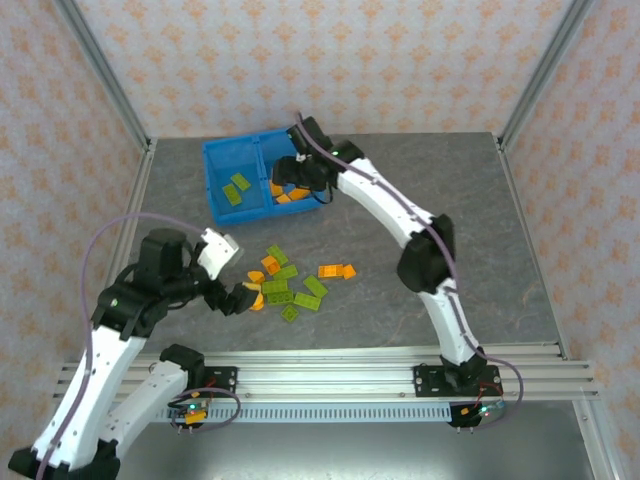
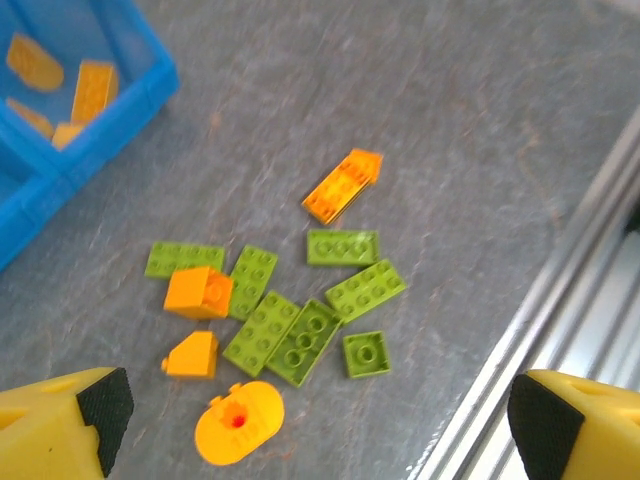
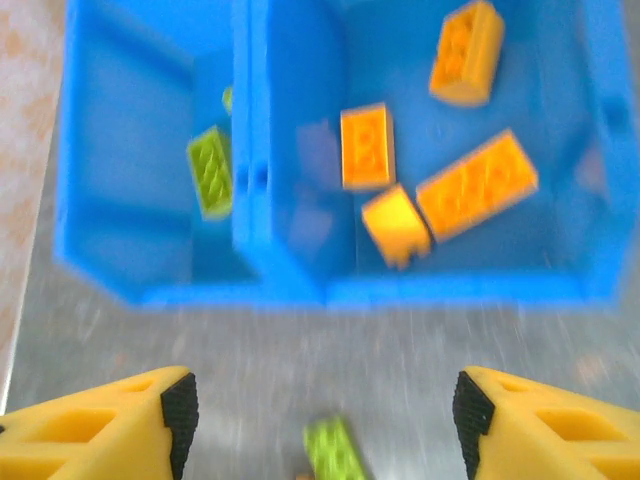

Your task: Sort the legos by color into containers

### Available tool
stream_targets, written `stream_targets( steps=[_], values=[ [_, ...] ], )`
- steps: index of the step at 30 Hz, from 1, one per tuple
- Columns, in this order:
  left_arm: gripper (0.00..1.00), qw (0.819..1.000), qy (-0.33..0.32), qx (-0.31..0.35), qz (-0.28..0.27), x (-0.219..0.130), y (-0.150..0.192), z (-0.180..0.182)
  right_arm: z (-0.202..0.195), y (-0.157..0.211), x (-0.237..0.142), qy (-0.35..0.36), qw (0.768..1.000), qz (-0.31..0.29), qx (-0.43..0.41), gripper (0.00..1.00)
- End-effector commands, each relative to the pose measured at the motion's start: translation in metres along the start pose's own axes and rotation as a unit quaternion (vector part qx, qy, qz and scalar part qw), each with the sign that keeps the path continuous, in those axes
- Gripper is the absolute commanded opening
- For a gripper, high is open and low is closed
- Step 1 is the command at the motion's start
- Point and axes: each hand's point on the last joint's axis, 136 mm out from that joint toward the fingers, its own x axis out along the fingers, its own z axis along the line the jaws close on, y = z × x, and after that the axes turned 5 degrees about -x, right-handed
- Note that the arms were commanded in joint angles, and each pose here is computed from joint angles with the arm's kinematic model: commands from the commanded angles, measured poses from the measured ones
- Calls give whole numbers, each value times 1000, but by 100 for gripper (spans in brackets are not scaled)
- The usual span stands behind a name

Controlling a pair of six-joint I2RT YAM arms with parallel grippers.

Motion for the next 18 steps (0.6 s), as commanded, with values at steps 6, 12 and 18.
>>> stream_targets(
  steps=[6,12,18],
  values=[
    [98,986,-30,-86,138,69,20,40,-26,128,-120,-45,996,80,11,79],
    [96,964,-26,-80,251,118,43,65,-53,171,-147,-30,995,80,54,85],
    [93,961,-63,-92,254,155,35,95,-54,167,-150,-22,996,64,65,85]
  ],
)
